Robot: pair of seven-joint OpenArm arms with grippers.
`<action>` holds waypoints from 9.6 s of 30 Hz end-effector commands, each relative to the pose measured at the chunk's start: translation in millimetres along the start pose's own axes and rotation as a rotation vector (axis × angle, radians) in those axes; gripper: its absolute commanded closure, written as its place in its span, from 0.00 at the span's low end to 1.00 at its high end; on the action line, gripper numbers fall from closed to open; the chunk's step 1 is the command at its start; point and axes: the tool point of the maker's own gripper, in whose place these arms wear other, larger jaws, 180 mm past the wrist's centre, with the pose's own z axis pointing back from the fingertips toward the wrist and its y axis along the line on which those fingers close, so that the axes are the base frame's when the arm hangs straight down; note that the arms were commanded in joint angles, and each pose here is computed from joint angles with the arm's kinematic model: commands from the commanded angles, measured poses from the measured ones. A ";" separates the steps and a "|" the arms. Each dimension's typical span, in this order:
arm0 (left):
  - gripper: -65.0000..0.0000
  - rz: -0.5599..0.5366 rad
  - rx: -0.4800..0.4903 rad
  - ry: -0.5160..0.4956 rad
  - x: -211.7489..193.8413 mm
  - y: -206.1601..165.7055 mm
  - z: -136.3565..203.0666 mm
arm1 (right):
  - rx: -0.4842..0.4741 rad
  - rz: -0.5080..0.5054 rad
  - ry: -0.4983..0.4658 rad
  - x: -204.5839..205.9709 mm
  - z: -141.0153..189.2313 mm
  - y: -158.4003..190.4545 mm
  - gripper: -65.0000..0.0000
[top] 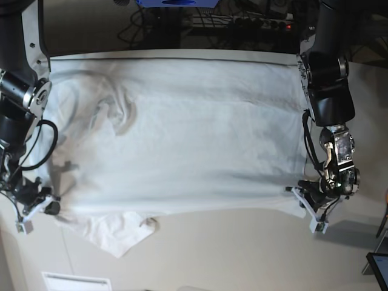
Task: Fold the T-shirt properly
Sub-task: 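Lift the hem with both grippers and fold it toward the collar edge, then release with the right gripper and move it to the hanging sleeve corner, then grasp the sleeve corner with the right gripper and fold it onto the shirt, then slide the left gripper along the folded edge toward the collar edge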
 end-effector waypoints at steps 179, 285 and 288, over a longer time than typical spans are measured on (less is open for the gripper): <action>1.00 -0.246 0.087 0.065 -74.3 -39.4 83.8 | -0.158 0.389 0.091 -85.6 119.5 135.5 1.00; 0.92 -0.533 0.058 0.047 -102.4 -73.5 125.4 | 0.143 0.071 0.254 -191.1 176.5 121.7 1.00; 0.91 -0.588 0.023 0.056 -108.4 -76.8 126.1 | 0.144 0.055 0.263 -194.1 173.2 119.3 1.00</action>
